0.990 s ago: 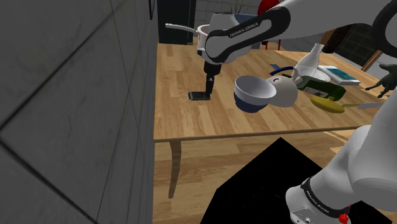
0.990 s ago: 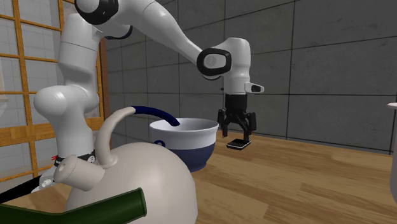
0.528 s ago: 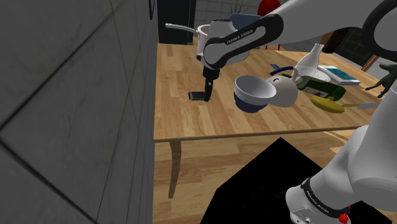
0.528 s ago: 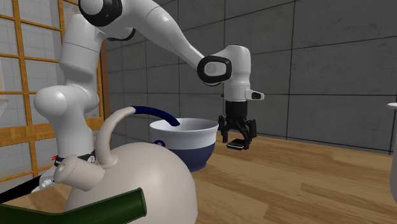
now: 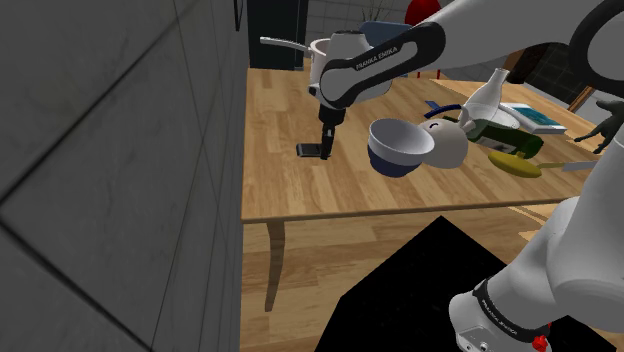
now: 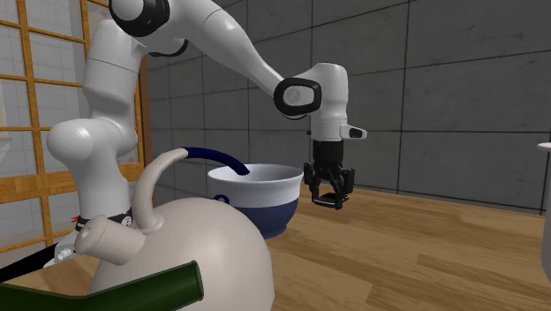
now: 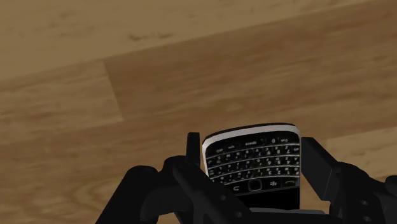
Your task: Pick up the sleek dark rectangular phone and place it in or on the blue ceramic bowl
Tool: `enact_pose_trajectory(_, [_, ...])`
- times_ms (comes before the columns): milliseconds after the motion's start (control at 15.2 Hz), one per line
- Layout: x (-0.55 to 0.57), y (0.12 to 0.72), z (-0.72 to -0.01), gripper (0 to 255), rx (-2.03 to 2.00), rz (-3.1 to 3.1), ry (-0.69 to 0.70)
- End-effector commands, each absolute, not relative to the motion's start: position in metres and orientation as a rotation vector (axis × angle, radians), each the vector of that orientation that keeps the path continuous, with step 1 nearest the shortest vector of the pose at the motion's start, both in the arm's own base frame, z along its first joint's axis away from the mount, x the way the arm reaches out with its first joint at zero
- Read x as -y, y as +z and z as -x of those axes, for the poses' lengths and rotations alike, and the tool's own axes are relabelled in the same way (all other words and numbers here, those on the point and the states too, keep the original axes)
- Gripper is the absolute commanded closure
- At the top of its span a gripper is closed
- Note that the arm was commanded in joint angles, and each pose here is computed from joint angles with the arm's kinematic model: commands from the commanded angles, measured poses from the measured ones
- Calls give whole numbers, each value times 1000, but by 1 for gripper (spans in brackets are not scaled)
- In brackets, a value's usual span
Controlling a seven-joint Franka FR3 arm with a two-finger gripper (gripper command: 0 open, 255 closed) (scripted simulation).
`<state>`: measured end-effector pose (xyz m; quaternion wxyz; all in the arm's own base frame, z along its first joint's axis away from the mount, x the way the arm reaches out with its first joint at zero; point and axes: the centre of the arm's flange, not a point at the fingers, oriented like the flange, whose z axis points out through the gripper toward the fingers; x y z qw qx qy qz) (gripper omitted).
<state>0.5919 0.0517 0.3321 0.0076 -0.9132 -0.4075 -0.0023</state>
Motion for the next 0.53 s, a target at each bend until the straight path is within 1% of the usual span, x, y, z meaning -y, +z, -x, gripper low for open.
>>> enact_pose_trajectory(0, [-52,332,-592,255,1274,2855,-7])
enact_pose_trajectory(462, [-52,337,-592,255,1274,2855,-7])
